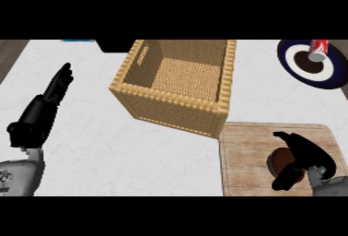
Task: Pick the cupcake from the cutting board and place it in the basket
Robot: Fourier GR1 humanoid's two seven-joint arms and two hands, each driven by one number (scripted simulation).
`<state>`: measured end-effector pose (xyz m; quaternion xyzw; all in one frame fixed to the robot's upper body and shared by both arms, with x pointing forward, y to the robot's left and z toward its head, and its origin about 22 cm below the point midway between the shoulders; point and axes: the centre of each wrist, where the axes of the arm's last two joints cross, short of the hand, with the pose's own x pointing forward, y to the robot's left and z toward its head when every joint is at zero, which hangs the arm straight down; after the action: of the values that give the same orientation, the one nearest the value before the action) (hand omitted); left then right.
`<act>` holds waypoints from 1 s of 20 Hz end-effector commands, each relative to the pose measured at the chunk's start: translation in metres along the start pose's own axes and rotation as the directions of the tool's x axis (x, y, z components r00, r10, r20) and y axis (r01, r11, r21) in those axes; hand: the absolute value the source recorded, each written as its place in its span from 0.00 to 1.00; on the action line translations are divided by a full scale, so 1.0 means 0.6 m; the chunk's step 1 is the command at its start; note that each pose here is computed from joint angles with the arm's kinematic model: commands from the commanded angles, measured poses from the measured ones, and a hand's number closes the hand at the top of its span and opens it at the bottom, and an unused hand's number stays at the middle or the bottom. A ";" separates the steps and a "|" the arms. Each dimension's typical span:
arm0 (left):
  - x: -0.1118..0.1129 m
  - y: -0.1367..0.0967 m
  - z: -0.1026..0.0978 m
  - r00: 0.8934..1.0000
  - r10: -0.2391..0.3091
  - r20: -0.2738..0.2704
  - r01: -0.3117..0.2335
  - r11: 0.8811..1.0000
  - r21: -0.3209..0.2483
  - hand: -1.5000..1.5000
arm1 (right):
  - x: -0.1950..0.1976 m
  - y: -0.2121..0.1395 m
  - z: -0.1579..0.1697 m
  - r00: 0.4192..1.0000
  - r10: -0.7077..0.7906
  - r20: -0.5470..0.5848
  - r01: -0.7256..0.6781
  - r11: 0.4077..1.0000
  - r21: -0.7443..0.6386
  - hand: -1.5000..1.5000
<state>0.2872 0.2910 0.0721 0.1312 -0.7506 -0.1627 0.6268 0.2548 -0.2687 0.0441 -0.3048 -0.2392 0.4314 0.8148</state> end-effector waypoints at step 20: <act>0.005 -0.005 -0.004 0.999 -0.008 0.043 0.009 1.000 -0.022 0.50 | -0.061 -0.160 -0.111 0.953 0.289 0.090 -0.235 0.895 -0.380 1.00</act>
<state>0.2893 0.2917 0.0751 0.1233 -0.7556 -0.1690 0.6207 0.3089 -0.3356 0.0453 -0.4148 -0.3102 0.5005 0.6937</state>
